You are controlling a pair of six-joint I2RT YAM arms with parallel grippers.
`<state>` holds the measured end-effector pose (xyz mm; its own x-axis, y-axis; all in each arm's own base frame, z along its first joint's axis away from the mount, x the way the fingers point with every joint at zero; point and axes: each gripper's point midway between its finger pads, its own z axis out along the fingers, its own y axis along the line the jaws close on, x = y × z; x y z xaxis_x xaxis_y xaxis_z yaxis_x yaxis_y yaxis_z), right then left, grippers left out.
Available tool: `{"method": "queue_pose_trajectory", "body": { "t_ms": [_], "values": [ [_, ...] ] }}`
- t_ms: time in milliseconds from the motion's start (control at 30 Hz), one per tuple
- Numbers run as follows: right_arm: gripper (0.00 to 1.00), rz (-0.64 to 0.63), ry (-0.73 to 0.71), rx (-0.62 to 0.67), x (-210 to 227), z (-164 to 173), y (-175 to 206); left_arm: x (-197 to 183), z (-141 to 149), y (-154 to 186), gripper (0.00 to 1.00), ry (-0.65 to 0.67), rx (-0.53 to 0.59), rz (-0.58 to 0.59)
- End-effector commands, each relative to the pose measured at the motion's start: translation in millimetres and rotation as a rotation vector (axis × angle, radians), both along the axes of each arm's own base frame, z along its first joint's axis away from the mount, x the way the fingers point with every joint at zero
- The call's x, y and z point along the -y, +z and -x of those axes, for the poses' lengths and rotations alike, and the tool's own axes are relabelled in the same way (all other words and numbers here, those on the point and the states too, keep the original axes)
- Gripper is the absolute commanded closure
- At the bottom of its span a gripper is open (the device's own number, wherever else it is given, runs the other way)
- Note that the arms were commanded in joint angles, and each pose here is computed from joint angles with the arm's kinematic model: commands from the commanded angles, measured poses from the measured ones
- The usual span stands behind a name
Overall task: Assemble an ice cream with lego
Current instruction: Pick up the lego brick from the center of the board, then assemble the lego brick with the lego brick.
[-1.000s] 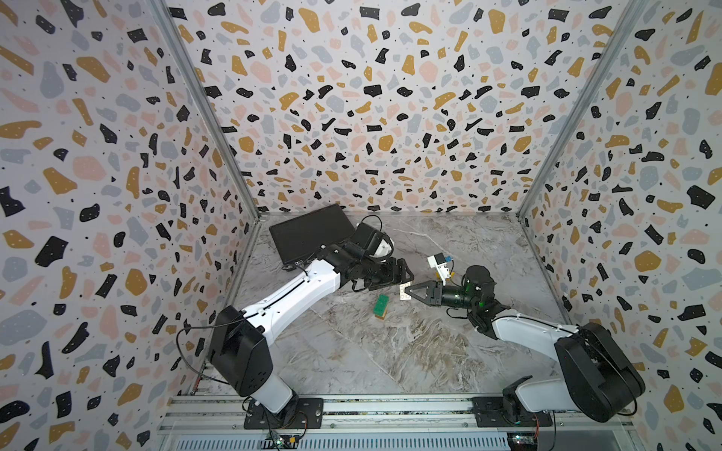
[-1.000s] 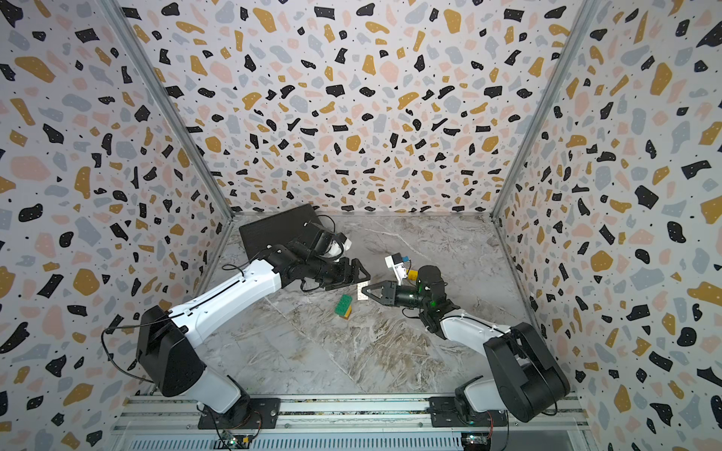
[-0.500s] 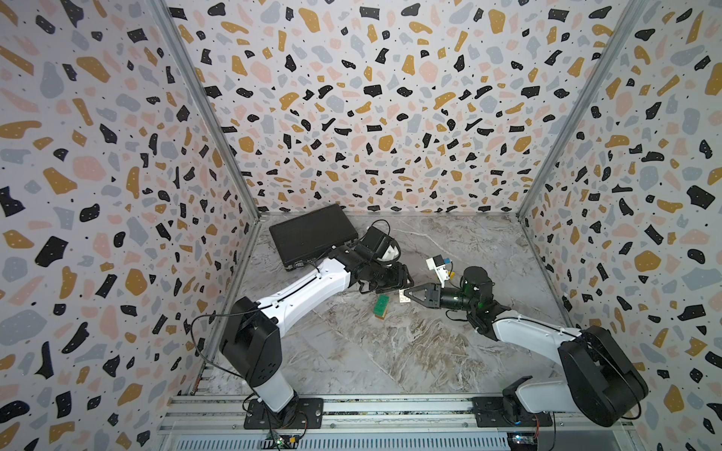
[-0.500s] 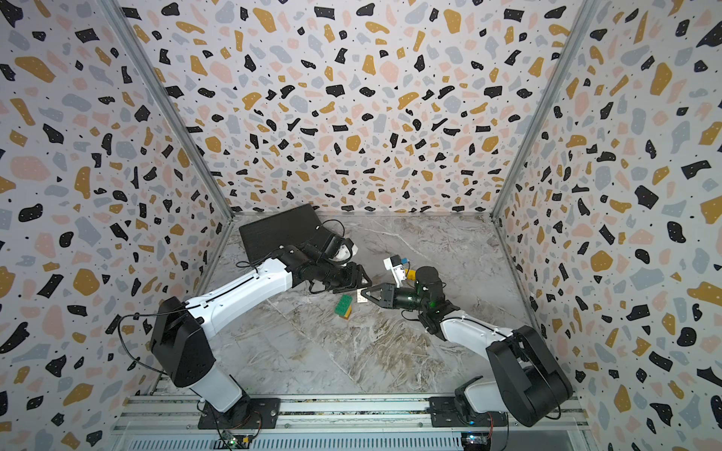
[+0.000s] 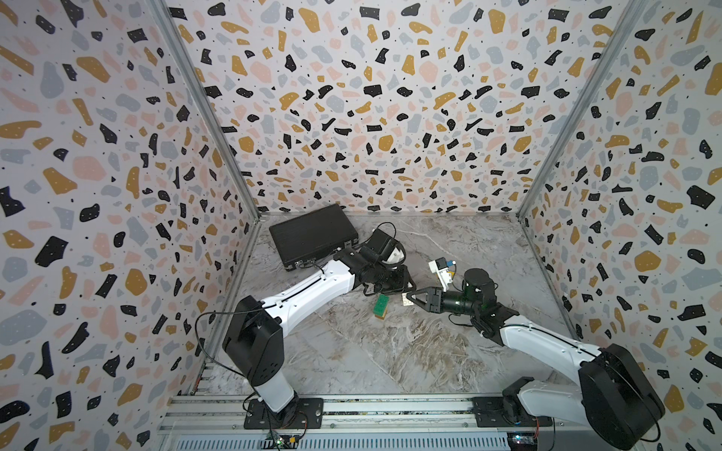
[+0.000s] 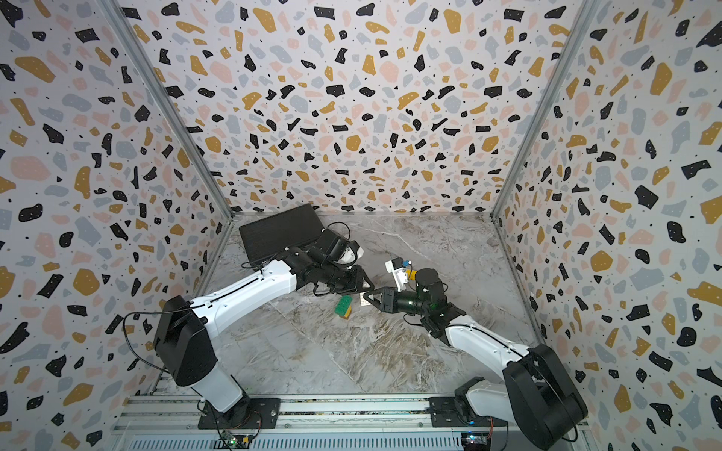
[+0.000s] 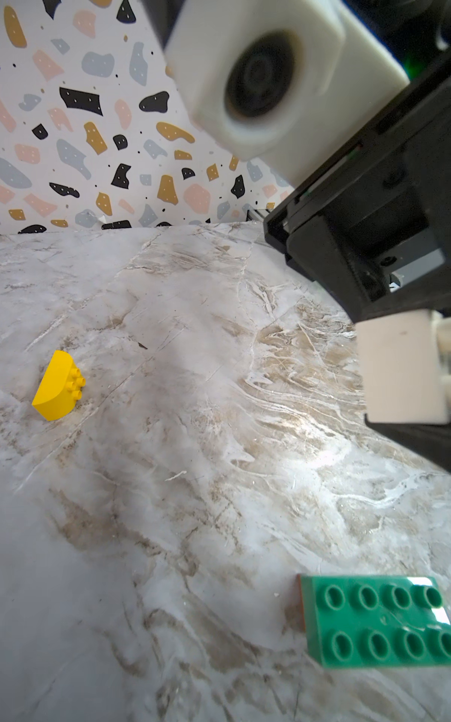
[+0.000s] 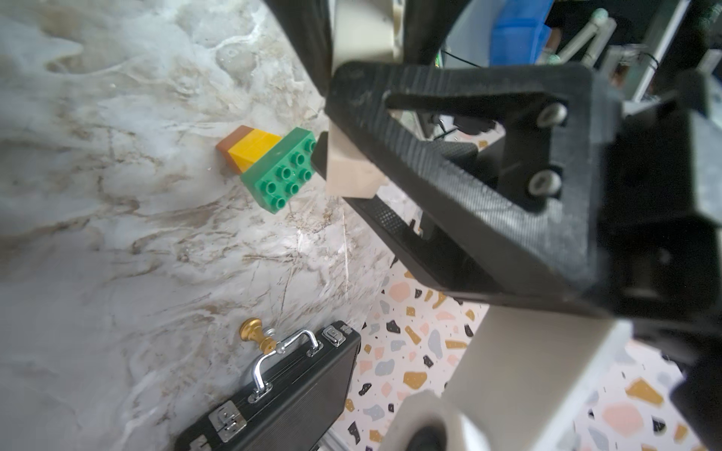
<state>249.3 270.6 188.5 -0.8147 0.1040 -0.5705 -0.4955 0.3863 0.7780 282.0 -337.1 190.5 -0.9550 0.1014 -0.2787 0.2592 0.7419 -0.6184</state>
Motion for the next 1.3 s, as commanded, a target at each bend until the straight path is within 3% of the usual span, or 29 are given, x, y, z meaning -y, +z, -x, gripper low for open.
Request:
{"method": "queue_pose_trajectory", "body": {
  "t_ms": [0, 133, 333, 533, 633, 833, 1267],
  "values": [
    [0.50, 0.062, -0.047, 0.039, 10, -5, 8, -16, -13, 13, 0.99, 0.004, 0.076, -0.048],
    [0.43, 0.057, -0.028, 0.044, 10, 1, 17, -37, -19, 15, 1.00, 0.004, 0.096, -0.079],
    [0.40, 0.081, -0.049, 0.026, 11, -3, 28, -70, -14, 4, 1.00, -0.069, 0.116, -0.253],
    [0.40, 0.473, -0.312, -0.145, 54, -45, -15, -79, -6, -22, 1.00, -0.138, 0.033, -0.365],
    [0.41, 0.542, -0.344, -0.182, 58, -56, -41, -76, -3, -34, 0.99, -0.187, -0.008, -0.419],
    [0.41, 0.519, -0.321, -0.190, 50, -58, -79, -62, -1, -52, 0.96, -0.278, -0.077, -0.501],
    [0.41, 0.489, -0.286, -0.199, 39, -61, -94, -67, -4, -72, 0.91, -0.343, -0.168, -0.621]
  ]
}}
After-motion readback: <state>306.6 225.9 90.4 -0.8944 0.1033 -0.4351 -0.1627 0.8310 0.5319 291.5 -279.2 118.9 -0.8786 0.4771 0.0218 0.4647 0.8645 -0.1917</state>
